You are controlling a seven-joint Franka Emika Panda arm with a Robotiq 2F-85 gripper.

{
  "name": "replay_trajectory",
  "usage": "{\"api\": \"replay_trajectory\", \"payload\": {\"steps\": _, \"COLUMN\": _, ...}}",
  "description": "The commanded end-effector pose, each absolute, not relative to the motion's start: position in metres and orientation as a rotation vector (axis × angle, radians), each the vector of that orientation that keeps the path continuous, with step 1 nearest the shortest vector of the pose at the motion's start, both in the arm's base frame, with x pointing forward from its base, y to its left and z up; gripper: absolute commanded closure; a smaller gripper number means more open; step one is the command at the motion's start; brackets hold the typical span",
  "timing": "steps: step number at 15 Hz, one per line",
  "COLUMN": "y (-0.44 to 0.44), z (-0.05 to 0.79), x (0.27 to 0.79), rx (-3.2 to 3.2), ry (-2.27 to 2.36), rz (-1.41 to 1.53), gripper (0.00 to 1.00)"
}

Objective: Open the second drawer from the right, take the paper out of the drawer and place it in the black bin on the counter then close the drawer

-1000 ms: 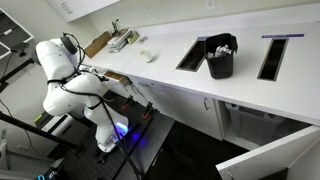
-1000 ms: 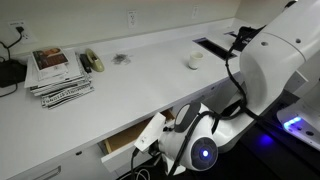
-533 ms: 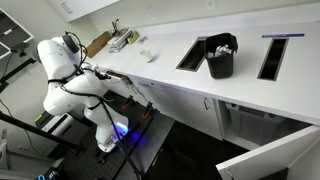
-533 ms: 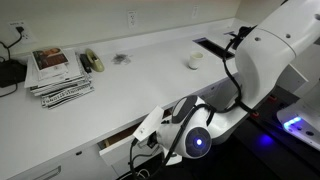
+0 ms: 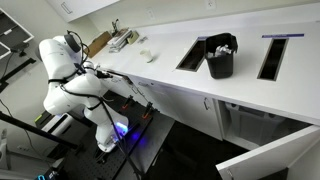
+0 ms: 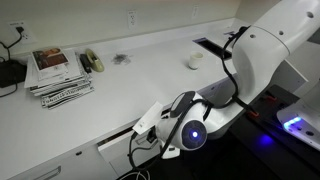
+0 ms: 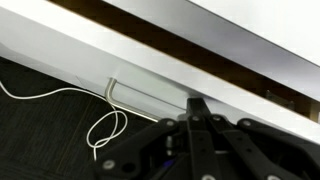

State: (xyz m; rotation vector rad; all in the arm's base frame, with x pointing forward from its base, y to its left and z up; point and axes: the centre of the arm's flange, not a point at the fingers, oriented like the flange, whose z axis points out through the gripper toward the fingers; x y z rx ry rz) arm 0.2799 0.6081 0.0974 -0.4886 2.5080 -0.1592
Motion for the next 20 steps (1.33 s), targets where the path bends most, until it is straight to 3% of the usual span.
{"api": "replay_trajectory", "payload": {"steps": 1, "y": 0.606, "z": 0.125, "x": 0.256, "rx": -0.431, "ry": 2.517, "rz": -0.127, "gripper": 1.0}}
{"api": "replay_trajectory", "payload": {"steps": 8, "y": 0.581, "z": 0.234, "x": 0.188, "rx": -0.175, "ry": 2.667, "rz": -0.201, "gripper": 1.0}}
{"api": "replay_trajectory", "payload": {"steps": 15, "y": 0.553, "z": 0.342, "x": 0.16, "rx": -0.048, "ry": 2.618, "rz": -0.244, "gripper": 1.0}}
{"api": "replay_trajectory", "payload": {"steps": 20, "y": 0.543, "z": 0.371, "x": 0.153, "rx": -0.031, "ry": 2.581, "rz": -0.2, "gripper": 1.0}}
